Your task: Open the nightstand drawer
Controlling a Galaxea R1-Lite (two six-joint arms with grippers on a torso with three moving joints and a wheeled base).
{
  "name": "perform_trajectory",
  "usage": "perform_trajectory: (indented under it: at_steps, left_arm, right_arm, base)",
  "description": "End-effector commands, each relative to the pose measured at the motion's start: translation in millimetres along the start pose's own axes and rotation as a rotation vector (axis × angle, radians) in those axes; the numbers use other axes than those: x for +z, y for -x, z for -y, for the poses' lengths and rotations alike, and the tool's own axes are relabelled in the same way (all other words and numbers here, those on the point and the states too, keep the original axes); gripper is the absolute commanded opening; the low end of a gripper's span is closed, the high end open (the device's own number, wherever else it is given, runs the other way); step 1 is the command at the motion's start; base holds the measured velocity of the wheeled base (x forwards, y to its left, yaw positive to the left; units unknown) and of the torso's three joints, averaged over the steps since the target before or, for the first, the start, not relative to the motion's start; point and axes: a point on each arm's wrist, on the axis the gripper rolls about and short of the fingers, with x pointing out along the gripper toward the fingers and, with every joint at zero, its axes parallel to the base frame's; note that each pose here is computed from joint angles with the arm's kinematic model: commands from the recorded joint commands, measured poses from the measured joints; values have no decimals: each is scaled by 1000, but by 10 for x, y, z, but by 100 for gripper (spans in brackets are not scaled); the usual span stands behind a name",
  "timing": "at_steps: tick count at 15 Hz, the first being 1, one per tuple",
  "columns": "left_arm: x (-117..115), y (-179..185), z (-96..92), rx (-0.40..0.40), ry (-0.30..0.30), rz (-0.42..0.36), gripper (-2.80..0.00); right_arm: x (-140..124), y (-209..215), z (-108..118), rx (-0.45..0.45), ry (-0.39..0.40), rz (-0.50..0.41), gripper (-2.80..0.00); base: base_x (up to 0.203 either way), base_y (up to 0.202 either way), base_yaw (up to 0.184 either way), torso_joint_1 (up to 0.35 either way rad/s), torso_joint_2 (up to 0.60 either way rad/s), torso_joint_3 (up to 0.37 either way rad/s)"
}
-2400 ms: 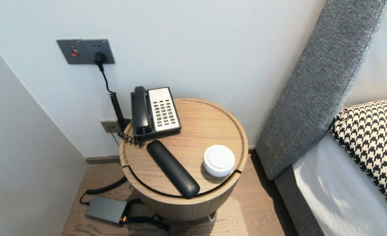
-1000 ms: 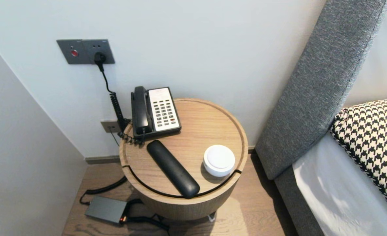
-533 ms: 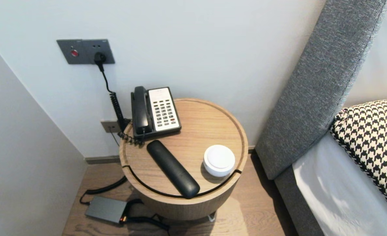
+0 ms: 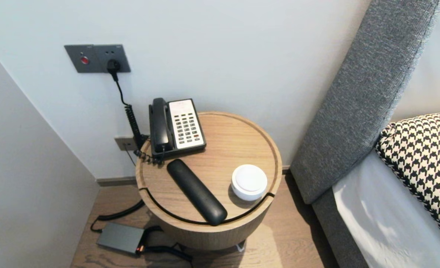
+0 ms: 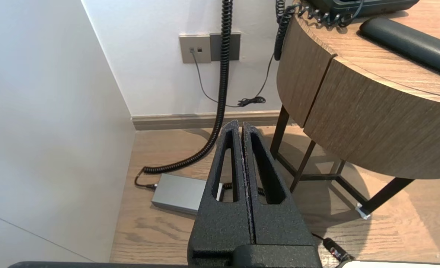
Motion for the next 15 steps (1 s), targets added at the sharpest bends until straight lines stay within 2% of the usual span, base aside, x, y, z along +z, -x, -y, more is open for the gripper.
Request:
perform_trajectory:
  at_steps: [1,4,7,12,15]
  left_arm:
    - [-25,-5,0,1,0,-7,-280]
    - [-25,-5,0,1,0,-7,-280]
    - [-25,-5,0,1,0,-7,-280]
    - [-25,-5,0,1,0,-7,-280]
    - [-25,-5,0,1,0,-7,-280]
  right_arm:
    - [321,-328,14,20,-5,-99,-280]
    - [680,-576,-36,90,4,-120,-280]
    - [930,-761,-200,194,-1,-204,-280]
    - [1165,-1094,-652,264,-40,-354,-280]
    - [1168,-1314,-862,275,-66,-449,-280]
  base:
    - [0,0,0,0,0,0]
    - [0,0,0,0,0,0]
    - [0,0,0,0,0,0]
    - [0,0,0,0,0,0]
    - [0,0,0,0,0,0]
